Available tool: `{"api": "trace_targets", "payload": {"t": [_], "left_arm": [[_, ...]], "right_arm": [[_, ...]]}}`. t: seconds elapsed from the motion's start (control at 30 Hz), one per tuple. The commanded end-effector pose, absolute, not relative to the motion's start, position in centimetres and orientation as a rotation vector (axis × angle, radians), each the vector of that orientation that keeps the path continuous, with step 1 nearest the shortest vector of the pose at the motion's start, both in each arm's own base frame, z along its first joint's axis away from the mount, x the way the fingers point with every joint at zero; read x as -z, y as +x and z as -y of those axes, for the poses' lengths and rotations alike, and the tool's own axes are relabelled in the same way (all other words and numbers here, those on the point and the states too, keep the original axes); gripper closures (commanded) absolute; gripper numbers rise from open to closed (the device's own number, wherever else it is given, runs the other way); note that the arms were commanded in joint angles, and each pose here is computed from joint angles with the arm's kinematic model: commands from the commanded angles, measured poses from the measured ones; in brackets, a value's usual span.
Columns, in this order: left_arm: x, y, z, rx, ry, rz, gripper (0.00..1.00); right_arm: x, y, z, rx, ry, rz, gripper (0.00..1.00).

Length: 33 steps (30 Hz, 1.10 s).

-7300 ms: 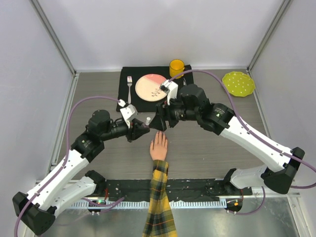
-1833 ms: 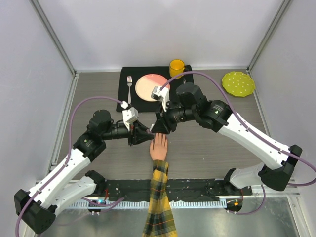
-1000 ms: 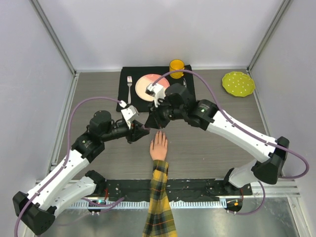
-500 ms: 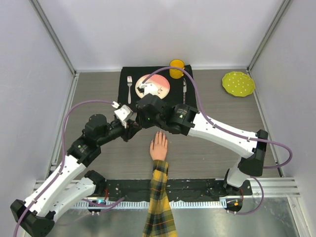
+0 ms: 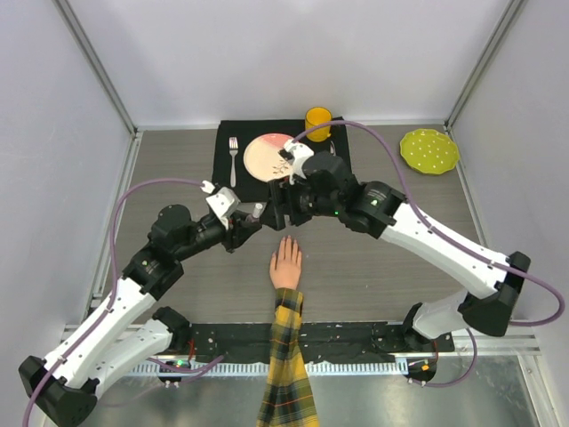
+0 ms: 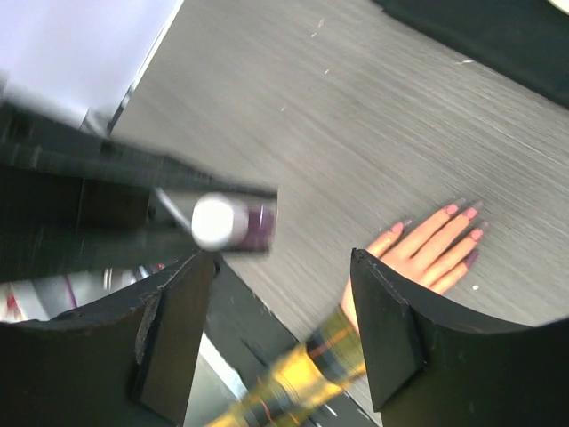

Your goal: Paint the nails

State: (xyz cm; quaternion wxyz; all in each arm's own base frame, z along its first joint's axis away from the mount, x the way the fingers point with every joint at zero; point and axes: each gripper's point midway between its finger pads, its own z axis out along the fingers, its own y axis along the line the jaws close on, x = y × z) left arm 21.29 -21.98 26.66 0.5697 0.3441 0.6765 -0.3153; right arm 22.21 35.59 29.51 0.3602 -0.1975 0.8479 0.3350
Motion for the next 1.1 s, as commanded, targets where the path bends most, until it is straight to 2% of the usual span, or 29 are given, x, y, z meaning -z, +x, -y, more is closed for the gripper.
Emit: {"api": "trace_targets", "payload": {"t": [0.0, 0.27, 0.4, 0.43, 0.47, 0.63, 0.77, 0.87, 1.07], "left_arm": [[-29.4, 21.1, 23.0, 0.804, 0.830, -1.491, 1.00], [-29.4, 16.5, 26.2, 1.142, 1.050, -1.431, 1.00], [-29.5, 16.0, 26.3, 1.172, 1.066, -1.424, 1.00], [-29.5, 16.0, 26.3, 1.172, 1.066, -1.424, 1.00], [-29.6, 15.9, 26.3, 1.173, 1.068, -1.418, 1.00], [-29.5, 15.8, 26.3, 1.181, 1.073, -1.418, 1.00], [-29.6, 15.7, 26.4, 1.188, 1.079, -1.412, 1.00], [-29.6, 15.6, 26.4, 1.195, 1.084, -1.412, 1.00], [-29.7, 15.3, 26.4, 1.205, 1.091, -1.407, 1.00]], "right_arm": [[-33.3, 18.2, -34.4, -1.035, -0.818, -1.995, 0.31], [-33.0, 16.3, -33.6, -1.041, -1.066, -1.899, 0.38], [-32.4, 17.8, -33.3, -0.936, -1.048, -1.941, 0.60], [-32.4, 18.2, -33.4, -0.916, -1.043, -1.949, 0.61], [-32.0, 18.3, -33.2, -0.896, -1.044, -1.969, 0.61], [-31.9, 18.1, -33.4, -0.907, -1.070, -1.965, 0.51], [-32.1, 17.9, -33.7, -0.931, -1.093, -1.949, 0.49], [-32.1, 17.6, -34.2, -0.958, -1.129, -1.935, 0.50], [-32.0, 17.1, -35.1, -1.007, -1.200, -1.912, 0.64]]}}
